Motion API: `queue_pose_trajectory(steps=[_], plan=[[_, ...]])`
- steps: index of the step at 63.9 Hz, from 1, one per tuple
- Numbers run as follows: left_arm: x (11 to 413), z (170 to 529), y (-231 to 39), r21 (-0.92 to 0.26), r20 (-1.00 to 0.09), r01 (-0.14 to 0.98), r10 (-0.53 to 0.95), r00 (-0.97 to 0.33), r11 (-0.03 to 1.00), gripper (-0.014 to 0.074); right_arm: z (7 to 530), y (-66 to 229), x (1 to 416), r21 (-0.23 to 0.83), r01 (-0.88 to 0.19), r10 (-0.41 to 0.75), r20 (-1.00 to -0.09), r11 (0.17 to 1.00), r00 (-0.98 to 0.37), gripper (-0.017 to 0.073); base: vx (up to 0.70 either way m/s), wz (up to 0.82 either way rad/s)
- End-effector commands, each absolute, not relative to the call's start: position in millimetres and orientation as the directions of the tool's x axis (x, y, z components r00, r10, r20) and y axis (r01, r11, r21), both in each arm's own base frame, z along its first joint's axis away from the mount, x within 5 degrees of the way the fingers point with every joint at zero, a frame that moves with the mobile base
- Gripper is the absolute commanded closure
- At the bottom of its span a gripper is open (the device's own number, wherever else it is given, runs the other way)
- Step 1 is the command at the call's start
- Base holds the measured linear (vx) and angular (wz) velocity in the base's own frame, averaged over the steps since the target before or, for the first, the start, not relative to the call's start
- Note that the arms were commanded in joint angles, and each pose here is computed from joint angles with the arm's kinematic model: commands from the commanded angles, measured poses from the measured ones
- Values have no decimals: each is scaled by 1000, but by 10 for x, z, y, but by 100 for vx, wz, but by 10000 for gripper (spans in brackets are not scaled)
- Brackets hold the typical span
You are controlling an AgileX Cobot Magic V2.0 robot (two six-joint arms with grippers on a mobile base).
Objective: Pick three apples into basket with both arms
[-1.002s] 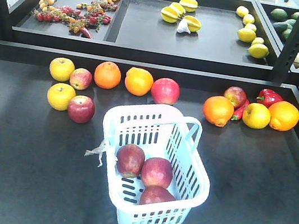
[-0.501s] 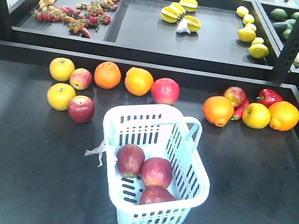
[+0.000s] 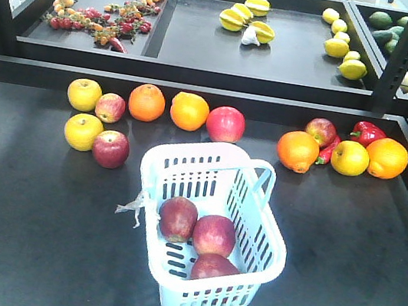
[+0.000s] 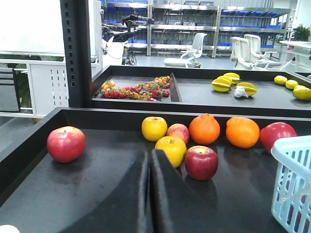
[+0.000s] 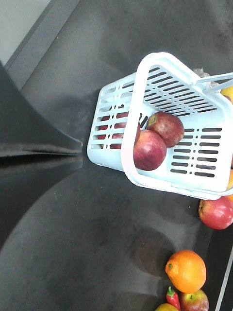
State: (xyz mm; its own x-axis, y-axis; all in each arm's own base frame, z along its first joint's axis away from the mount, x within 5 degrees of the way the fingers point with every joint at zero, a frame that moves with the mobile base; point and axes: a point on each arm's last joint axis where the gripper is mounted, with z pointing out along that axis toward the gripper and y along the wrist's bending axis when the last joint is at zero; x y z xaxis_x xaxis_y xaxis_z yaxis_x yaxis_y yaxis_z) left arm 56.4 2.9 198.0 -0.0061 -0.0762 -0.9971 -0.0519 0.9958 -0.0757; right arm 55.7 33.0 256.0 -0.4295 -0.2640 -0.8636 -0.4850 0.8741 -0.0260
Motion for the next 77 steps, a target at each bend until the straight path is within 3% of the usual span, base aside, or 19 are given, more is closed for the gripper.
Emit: queue_pose_trajectory(steps=[1, 52, 62, 77], plan=[[561, 1976, 30, -79, -995, -49, -76, 59, 996, 600, 2692, 329, 593, -35, -465, -228, -903, 885, -364, 564, 0, 0], [561, 1976, 30, -79, -995, -49, -76, 59, 996, 600, 2656, 310, 620, -68, -449, -243, -906, 891, -346, 564, 0, 0], [561, 1974, 30, -79, -995, -49, -76, 58, 996, 600, 2349, 254, 695, 0, -337, -127, -926, 942, -354, 564, 0, 0], [561, 1974, 30, -79, -995, -49, -76, 57, 996, 600, 1824, 143, 613, 208, -152, 130, -903, 966, -410, 564, 0, 0]])
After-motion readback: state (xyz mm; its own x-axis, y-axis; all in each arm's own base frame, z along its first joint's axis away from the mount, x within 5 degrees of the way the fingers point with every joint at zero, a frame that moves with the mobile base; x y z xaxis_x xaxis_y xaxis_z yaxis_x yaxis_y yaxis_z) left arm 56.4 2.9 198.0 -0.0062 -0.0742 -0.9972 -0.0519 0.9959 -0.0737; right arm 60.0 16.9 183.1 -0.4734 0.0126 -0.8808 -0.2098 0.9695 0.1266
